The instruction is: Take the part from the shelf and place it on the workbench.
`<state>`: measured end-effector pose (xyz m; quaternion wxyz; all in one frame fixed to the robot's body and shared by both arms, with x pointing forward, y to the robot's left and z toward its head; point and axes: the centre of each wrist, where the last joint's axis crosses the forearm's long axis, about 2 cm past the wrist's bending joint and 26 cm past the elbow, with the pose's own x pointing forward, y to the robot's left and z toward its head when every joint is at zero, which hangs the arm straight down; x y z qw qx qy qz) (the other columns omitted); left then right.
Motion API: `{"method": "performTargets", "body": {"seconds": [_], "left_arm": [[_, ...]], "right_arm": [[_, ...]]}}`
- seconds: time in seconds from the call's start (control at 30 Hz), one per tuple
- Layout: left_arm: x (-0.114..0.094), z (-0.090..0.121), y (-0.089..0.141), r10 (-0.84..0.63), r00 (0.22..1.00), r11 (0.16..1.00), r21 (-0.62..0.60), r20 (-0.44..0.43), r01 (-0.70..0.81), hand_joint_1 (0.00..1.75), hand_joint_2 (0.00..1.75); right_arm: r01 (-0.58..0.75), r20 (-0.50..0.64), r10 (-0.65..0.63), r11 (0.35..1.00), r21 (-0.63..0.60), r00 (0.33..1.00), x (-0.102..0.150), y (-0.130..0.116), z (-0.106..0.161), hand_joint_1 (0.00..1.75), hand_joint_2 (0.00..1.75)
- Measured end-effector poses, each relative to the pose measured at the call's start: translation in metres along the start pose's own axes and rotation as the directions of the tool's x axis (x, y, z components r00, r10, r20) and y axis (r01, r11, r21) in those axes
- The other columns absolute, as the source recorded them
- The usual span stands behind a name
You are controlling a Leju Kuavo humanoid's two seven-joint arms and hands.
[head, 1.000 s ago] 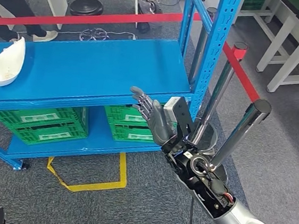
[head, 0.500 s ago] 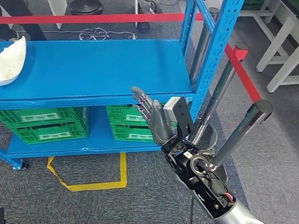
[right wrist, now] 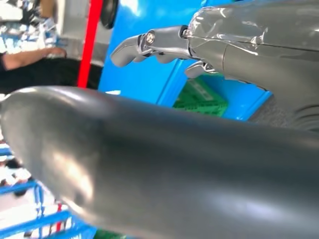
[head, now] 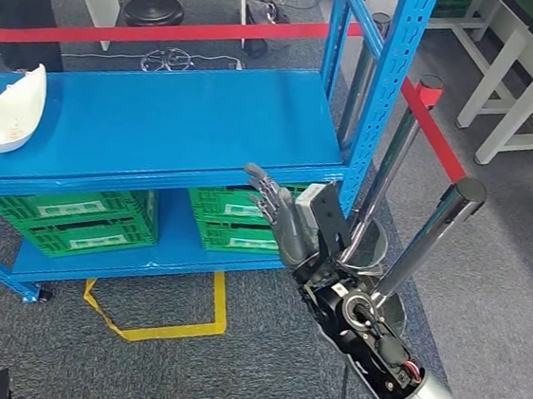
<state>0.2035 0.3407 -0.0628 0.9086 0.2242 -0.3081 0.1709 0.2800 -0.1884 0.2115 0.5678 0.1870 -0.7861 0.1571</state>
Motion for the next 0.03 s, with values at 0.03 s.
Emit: {"method": "performTargets", "body": {"seconds": [0.03], "left_arm": [[-0.0001, 0.0001, 0.0, 0.0, 1.0, 1.0, 0.003, 0.003, 0.0, 0.0, 0.58]], "right_arm": [[-0.002, -0.005, 0.002, 1.0, -0.009, 1.0, 0.0004, 0.0003, 0.0015, 0.0, 0.0]]}}
